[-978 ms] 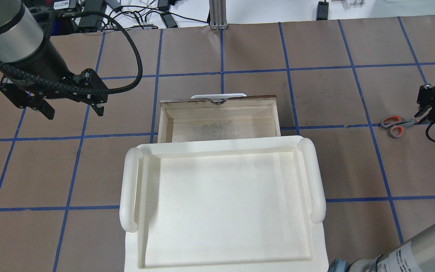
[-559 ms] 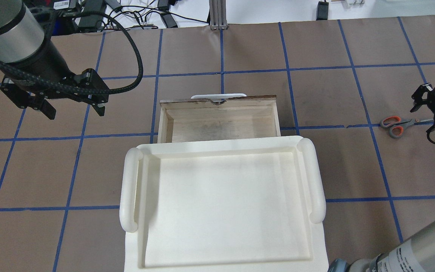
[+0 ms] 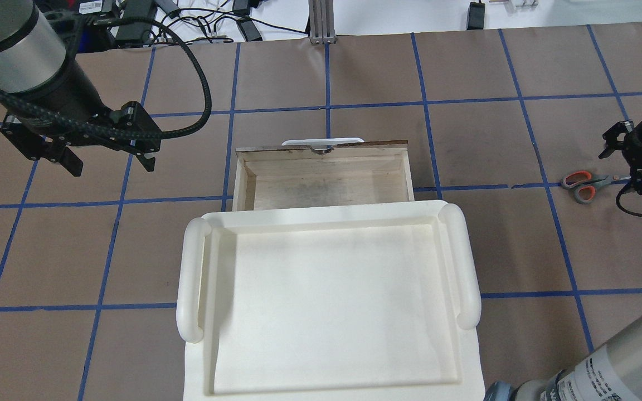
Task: Put scissors in drawer and close it
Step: 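Close the right gripper on the scissors handle and lift them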
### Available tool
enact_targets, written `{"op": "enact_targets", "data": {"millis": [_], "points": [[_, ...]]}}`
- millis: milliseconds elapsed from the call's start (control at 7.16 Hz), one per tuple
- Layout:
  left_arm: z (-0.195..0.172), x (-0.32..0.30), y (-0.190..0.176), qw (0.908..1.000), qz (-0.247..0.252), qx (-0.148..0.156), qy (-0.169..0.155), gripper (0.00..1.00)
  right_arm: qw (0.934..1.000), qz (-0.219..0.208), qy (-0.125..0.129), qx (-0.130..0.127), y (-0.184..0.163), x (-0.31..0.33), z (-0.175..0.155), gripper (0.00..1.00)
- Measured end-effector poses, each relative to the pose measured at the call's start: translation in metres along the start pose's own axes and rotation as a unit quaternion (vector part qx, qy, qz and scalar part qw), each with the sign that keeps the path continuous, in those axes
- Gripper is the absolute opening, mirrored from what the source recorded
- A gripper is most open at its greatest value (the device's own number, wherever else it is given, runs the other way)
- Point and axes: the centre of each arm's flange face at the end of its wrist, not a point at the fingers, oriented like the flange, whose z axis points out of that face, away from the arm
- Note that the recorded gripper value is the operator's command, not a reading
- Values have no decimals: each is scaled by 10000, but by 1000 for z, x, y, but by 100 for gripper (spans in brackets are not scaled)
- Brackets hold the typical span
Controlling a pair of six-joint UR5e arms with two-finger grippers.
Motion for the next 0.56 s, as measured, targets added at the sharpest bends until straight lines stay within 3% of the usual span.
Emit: {"op": "enact_targets", "data": {"millis": [140, 559], "points": [[0, 0, 0, 10000, 0, 0, 0, 100, 10000, 74, 15, -46, 1, 0, 2, 79], [0, 0, 0, 10000, 0, 1, 0, 100, 9998, 95, 66, -131, 4, 1, 8, 57]]}}
